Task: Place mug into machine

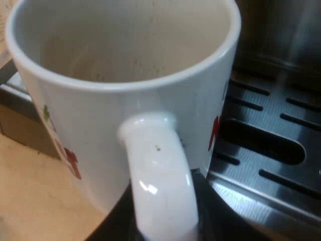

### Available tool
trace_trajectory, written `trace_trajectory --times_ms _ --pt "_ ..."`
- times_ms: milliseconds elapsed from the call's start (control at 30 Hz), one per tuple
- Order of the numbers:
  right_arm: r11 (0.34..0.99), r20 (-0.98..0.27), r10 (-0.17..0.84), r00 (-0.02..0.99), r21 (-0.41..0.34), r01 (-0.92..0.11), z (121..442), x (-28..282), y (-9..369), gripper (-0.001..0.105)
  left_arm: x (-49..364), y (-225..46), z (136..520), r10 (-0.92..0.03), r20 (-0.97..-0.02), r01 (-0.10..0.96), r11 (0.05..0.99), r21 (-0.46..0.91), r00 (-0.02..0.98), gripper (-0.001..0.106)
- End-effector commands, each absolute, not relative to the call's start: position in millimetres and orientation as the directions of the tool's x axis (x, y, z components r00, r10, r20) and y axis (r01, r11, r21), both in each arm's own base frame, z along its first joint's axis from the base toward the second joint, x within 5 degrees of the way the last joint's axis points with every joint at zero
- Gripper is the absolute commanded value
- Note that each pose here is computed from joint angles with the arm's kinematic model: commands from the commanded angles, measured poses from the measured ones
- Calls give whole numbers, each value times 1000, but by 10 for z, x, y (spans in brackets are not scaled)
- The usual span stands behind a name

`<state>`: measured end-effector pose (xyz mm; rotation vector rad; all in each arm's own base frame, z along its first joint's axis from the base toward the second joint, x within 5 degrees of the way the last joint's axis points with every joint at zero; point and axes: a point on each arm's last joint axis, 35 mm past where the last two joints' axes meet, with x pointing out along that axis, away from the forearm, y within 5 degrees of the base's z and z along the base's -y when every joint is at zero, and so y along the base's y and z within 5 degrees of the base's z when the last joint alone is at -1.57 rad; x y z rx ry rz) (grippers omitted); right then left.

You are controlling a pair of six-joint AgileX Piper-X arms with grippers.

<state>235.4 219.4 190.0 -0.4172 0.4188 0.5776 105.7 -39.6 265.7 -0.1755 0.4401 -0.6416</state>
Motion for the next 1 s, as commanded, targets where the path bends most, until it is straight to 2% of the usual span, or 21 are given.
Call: trace_trajectory --times_ms 33,200,333,800,933,1000 --pt "780 -399 454 797 -256 -572 2082 2461 2293 0 1056 -406 2681 -632 -322 561 774 -292 705 81" --pt "788 -401 437 805 -261 -558 2059 2573 2394 0 1055 -408 2681 -636 -321 565 771 -293 702 81" --pt "806 -405 431 806 -229 -546 2037 2628 2446 0 1055 -408 2681 -636 -321 565 771 -293 702 81" --pt "812 -410 385 827 -275 -515 1882 2615 2739 0 1055 -408 2681 -636 -321 565 771 -293 702 81" --pt "844 -385 317 867 -302 -443 1902 2671 2827 0 1055 -408 2681 -636 -321 564 771 -295 702 81" --pt "860 -379 311 872 -278 -427 1918 2718 2874 0 1055 -408 2681 -636 -321 564 771 -294 702 81"
